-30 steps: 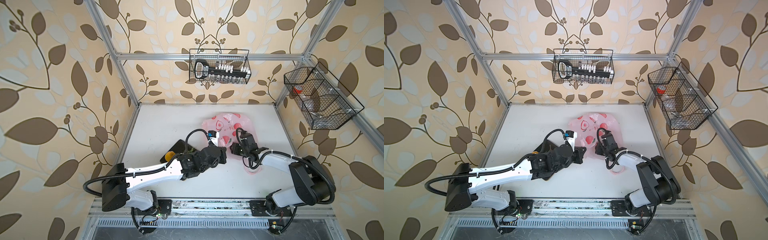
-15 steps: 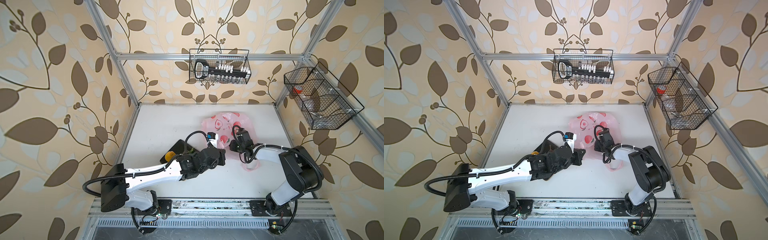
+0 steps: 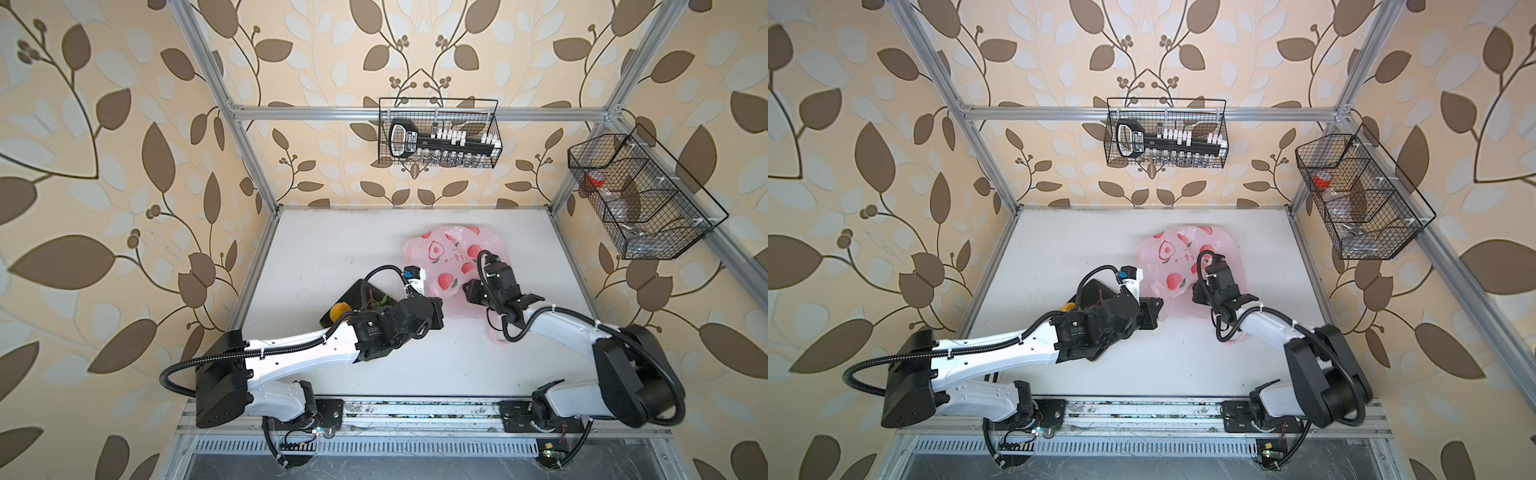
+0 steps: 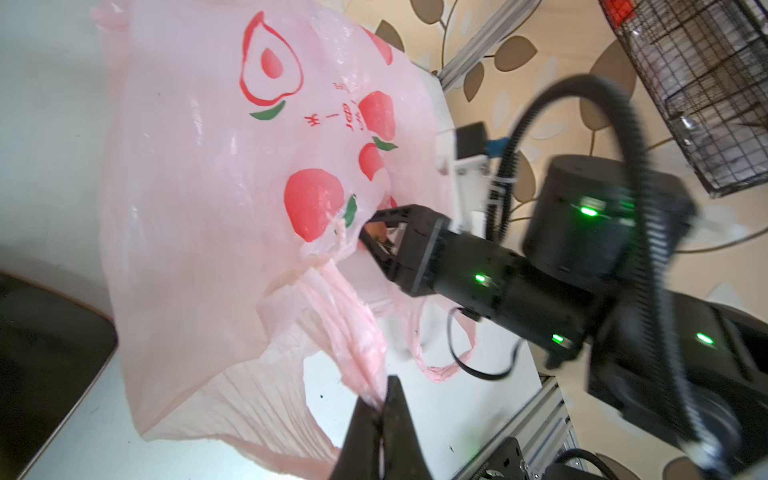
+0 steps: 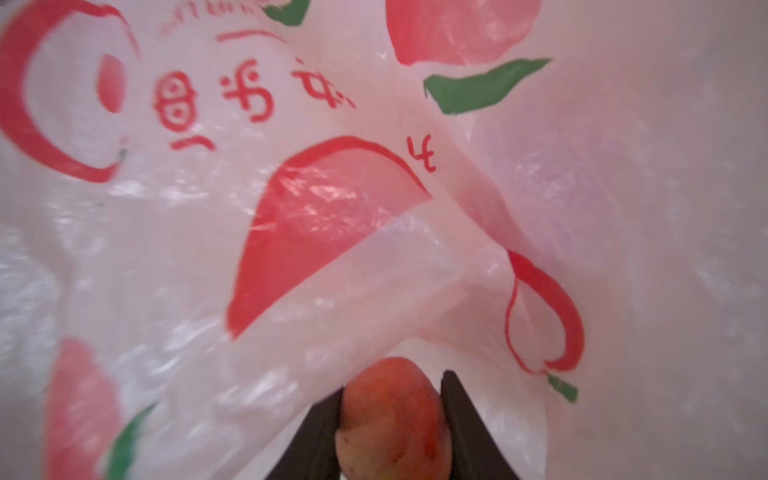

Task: Take the fake fruits out of the plastic bag
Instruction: 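Grasp the small apple inside the bag with the right gripper and lift out, then lower the held apple onto the dark mat with the right gripper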

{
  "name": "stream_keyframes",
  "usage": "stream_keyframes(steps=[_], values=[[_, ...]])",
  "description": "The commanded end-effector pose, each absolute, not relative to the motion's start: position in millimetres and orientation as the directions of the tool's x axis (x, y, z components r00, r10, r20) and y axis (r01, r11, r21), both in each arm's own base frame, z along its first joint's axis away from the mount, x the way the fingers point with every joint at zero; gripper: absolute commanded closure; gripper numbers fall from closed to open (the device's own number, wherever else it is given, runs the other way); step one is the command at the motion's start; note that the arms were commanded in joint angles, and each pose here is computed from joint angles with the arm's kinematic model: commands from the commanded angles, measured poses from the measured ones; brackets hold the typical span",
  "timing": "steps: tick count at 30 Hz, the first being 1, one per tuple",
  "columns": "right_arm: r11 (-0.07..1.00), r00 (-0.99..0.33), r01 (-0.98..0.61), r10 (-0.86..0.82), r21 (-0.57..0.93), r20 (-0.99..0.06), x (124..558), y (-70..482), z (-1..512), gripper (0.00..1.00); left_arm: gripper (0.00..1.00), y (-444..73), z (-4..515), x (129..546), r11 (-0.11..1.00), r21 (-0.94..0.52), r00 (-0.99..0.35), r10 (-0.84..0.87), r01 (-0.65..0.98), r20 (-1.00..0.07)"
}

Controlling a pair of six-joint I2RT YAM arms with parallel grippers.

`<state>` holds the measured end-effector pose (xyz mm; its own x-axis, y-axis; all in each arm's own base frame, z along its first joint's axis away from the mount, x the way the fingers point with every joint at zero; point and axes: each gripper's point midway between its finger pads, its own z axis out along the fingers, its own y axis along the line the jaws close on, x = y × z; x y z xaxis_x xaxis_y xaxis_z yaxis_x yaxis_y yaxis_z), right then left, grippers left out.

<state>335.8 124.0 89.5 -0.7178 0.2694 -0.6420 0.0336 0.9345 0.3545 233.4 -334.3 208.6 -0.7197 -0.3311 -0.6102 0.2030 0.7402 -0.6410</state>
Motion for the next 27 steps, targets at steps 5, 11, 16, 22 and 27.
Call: stream_keyframes(steps=[5, 11, 16, 22, 27], values=[[0.92, -0.739, -0.058, 0.22, 0.387, -0.636, 274, 130, 119, 0.68, 1.0, -322, 227, 257, 0.695, -0.701, -0.683, -0.434, 0.162, -0.588], [0.884, -0.731, -0.217, 0.133, 0.413, -0.67, 243, 174, 153, 0.7, 1.0, -313, 234, 288, 0.694, -0.698, -0.683, -0.426, 0.173, -0.593], [0.857, -0.715, -0.371, -0.018, 0.358, -0.699, 221, 236, 158, 0.7, 1.0, -302, 240, 310, 0.71, -0.683, -0.681, -0.414, 0.174, -0.604], [0.824, -0.697, -0.474, -0.135, 0.311, -0.704, 214, 305, 142, 0.69, 1.0, -295, 243, 316, 0.713, -0.679, -0.69, -0.403, 0.176, -0.602], [0.853, -0.704, -0.427, -0.105, 0.301, -0.702, 241, 329, 120, 0.67, 1.0, -289, 239, 312, 0.719, -0.675, -0.694, -0.402, 0.164, -0.597]])
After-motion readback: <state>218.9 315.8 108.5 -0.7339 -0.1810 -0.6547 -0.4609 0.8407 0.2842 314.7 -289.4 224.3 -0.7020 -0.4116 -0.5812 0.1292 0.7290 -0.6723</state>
